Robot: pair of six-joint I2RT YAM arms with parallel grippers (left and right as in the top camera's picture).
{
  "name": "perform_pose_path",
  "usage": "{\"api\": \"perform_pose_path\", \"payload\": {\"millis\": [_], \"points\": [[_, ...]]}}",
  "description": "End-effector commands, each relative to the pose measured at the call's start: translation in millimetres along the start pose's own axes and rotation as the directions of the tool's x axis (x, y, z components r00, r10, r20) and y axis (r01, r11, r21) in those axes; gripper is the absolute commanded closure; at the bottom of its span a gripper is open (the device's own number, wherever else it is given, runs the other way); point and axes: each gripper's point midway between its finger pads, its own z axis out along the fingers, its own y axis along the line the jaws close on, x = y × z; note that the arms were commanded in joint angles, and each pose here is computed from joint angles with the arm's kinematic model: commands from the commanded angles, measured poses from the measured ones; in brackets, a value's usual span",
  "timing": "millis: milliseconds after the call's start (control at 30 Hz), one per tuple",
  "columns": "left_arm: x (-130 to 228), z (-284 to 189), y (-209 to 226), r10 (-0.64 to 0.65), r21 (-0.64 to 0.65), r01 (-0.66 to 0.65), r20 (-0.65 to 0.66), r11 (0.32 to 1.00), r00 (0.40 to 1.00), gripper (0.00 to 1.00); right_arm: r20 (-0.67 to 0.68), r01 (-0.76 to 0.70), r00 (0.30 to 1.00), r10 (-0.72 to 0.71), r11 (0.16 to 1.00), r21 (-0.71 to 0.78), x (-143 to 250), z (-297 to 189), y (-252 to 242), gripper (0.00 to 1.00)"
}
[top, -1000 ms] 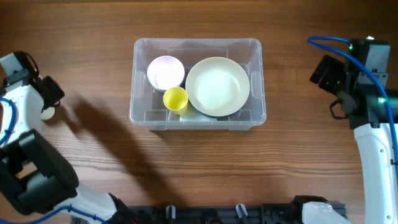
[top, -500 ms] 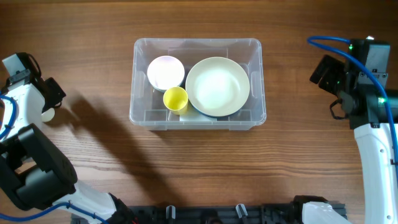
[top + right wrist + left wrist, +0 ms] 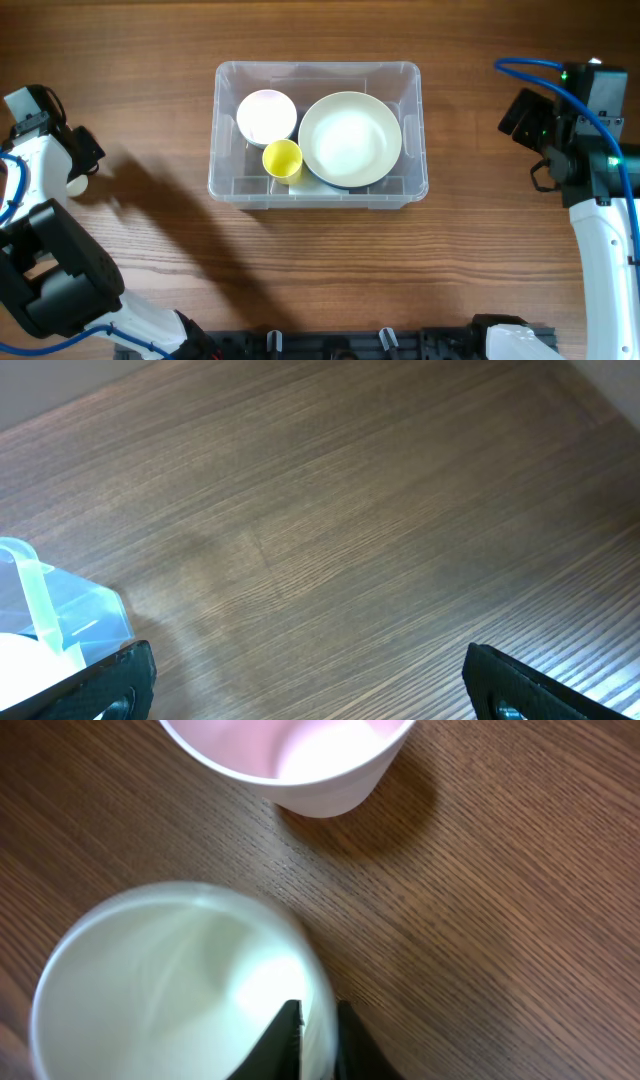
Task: Pack container
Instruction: 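Lower the left gripper onto the pale green cup and grasp it, then carry the pale green cup right and drop it into the yellow cup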
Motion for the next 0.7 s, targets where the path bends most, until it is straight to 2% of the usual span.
{"api": "perform_pose_path", "payload": {"millis": [0,200,333,567,667], "points": [[1,1,5,0.008,-0.024,-0.008,-0.005,1.000,1.000,0.96,0.022,-0.017,1.000,0.017,1.000,0.014,-6,-3,-3,0.00],[1,-2,1,0.010,-0.017,-0.010,-0.002,1.000,1.000,0.96,0.022,-0.017,1.000,0.017,1.000,0.014,-6,-3,-3,0.00],[-3,-26,-10,0.037,0.002,-0.037,0.031,0.999,0.999,0.96,0.022,-0.017,1.000,0.017,1.000,0.014,-6,-3,-3,0.00],[-24,-119,-53,0.109,0.085,-0.130,0.217,0.988,0.970,0.96,0.022,-0.017,1.000,0.017,1.000,0.014,-6,-3,-3,0.00],[-22,-173,-83,0.148,0.145,-0.207,0.334,0.968,0.931,0.96,0.022,-0.017,1.000,0.017,1.000,0.014,-6,-3,-3,0.00]]}}
